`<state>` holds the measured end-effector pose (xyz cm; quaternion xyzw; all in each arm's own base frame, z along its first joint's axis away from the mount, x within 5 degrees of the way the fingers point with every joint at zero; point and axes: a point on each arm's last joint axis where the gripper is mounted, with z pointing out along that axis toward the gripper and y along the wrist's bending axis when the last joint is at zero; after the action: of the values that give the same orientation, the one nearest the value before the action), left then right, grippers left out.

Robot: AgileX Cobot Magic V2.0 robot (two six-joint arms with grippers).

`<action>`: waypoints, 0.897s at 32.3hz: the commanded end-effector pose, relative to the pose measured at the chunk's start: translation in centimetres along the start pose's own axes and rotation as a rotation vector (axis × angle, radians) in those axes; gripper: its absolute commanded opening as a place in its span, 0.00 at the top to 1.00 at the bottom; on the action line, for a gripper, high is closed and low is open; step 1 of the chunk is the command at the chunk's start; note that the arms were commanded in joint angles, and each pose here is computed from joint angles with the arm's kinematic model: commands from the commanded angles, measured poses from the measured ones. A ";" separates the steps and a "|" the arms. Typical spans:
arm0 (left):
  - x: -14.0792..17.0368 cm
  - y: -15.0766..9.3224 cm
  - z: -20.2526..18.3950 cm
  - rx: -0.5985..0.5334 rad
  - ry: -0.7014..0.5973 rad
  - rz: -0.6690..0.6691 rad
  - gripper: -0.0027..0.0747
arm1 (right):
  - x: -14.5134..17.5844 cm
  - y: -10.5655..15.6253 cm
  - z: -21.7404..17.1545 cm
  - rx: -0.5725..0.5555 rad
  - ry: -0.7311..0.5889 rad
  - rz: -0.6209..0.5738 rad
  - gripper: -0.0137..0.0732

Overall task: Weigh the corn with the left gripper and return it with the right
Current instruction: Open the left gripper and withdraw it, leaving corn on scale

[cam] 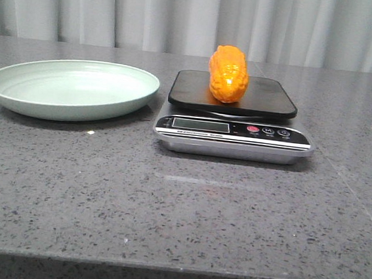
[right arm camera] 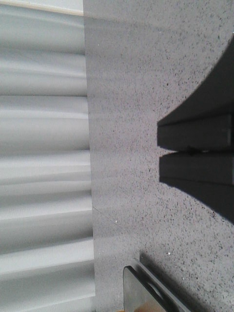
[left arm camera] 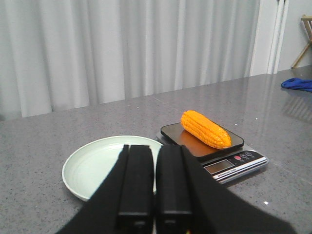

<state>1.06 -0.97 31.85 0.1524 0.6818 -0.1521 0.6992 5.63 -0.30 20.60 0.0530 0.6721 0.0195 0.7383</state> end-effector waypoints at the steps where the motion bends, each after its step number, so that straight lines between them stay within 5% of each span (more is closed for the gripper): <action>1: -1.5 0.1 0.3 -0.001 -0.116 -0.011 0.79 | -1.1 0.1 -0.2 -0.006 -0.101 -0.016 0.68; 16: -0.4 0.2 1.2 -0.013 -0.149 -0.015 0.79 | -1.7 0.2 -0.2 -0.012 -0.149 -0.027 0.68; 22: -0.4 0.2 1.2 -0.013 -0.149 -0.015 0.79 | -7.3 0.8 -0.1 -0.016 -0.164 -0.023 0.68; 29: -0.4 0.2 1.2 -0.013 -0.149 -0.015 0.79 | -12.1 1.3 4.5 0.005 0.082 -0.005 0.68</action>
<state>2.15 -1.28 30.90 0.1411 0.6588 -0.1544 0.7226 7.44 -0.37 31.02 0.0515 0.6918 0.0174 0.7201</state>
